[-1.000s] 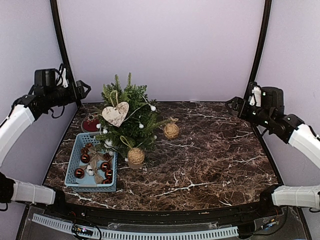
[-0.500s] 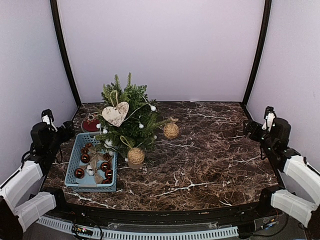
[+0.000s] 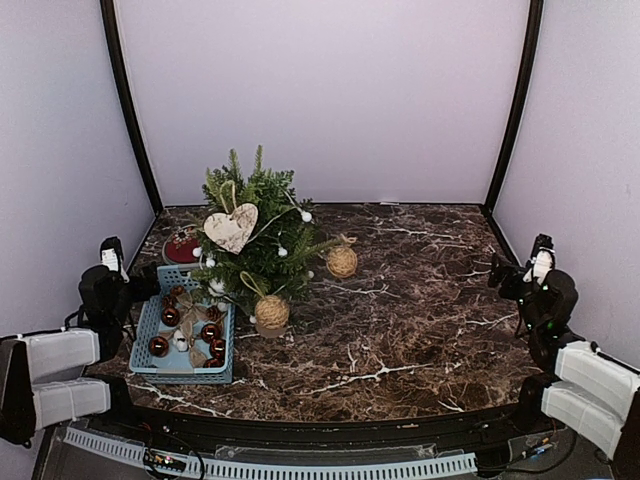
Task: Decorate the small christmas tree
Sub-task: Reset both arms
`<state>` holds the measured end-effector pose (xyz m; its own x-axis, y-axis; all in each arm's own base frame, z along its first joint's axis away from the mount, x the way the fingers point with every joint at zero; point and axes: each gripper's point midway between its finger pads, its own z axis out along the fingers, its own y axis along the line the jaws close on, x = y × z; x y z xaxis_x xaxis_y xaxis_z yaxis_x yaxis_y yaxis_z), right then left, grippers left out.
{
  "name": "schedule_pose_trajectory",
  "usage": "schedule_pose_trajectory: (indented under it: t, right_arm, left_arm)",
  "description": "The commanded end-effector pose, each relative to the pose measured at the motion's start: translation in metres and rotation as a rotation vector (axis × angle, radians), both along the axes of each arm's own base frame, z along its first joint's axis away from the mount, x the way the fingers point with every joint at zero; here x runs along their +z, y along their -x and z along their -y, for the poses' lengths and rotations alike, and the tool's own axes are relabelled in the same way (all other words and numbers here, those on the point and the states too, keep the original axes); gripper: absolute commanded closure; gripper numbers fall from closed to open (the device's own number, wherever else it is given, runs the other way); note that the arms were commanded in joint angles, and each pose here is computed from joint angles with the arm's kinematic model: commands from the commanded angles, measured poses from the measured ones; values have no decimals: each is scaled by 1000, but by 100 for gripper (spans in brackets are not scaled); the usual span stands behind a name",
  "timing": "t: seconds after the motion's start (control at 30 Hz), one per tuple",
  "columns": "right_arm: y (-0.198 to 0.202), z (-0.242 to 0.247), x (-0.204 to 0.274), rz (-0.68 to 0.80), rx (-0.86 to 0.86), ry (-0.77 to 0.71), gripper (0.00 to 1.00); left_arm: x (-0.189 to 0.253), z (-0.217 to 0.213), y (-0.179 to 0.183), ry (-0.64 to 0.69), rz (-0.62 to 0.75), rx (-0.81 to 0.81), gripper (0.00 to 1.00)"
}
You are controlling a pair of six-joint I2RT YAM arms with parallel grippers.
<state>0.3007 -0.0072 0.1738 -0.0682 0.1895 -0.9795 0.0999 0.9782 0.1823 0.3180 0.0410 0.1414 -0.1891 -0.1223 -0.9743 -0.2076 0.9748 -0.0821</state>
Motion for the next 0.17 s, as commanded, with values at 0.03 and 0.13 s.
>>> schedule_pose_trajectory:
  t: [0.03,0.13]
  right_arm:
    - [2,4,34,148,-16,9,1]
    - [3,4,30,145,-20,9,1]
  left_arm:
    - [19,3,-6,-22,81,-28,1]
    - [16,0,-8,-4,65,-5,1]
